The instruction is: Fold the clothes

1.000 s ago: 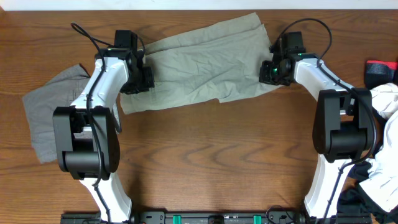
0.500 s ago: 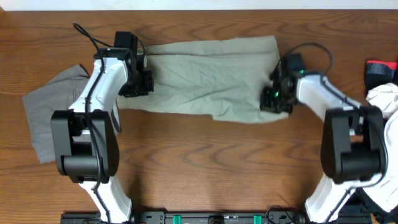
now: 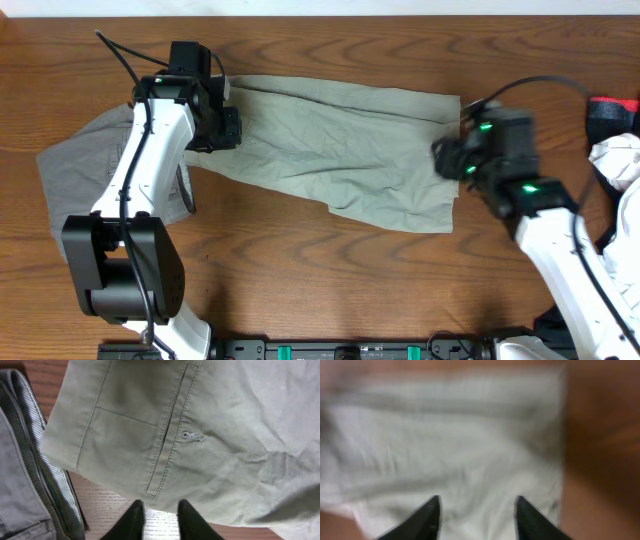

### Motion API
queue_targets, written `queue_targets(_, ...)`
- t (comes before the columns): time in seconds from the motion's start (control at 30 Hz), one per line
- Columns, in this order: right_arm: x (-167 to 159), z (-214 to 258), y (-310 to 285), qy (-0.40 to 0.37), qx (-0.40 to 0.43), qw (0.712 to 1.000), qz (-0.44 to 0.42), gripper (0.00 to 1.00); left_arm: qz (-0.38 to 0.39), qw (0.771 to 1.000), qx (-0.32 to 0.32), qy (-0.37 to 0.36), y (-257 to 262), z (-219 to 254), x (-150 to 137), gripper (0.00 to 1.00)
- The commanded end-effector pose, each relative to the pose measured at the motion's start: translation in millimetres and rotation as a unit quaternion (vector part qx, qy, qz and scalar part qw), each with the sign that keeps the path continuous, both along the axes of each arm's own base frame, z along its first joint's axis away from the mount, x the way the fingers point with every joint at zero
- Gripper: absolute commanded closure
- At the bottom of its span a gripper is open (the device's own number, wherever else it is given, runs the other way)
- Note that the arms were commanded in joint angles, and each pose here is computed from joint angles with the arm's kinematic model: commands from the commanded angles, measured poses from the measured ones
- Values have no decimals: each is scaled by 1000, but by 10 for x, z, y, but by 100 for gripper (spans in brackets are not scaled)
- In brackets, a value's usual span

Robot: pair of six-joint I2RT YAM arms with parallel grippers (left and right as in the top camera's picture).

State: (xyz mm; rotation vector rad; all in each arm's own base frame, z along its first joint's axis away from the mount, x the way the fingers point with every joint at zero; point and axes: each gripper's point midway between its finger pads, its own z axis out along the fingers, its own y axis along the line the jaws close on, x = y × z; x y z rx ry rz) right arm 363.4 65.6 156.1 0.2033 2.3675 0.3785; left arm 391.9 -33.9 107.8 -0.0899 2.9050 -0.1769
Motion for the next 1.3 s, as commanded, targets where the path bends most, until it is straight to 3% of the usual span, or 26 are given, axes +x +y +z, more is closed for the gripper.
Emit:
queue_targets(0.0,122,-110,-426,6,-8,998,-68,44,-4,1000,-3,0,-21,15,-20,68)
queue_targets(0.17,305,-465,-748,31,2,995,-96,37,-4,1000,-5,-2,-27,18,-13,62)
queue_targets(0.43,710,-987,-360,5,85,996,35,33,-5,1000,-9,-2,-40,19,-14,62)
queue_targets(0.63,835,-1170,-324,-2,110,993,32,43,-5,1000,-8,-2,-39,19,-14,62)
queue_targets(0.77,858,-1236,-444,4,88,996,0,45,-5,1000,-8,-2,-39,19,-13,62)
queue_targets(1.07,885,-1206,-386,-9,78,997,17,49,-5,1000,-8,-4,-39,21,-5,62)
queue_targets(1.27,879,-1207,-301,-9,75,997,28,63,-5,1000,-9,-3,-40,21,-6,61)
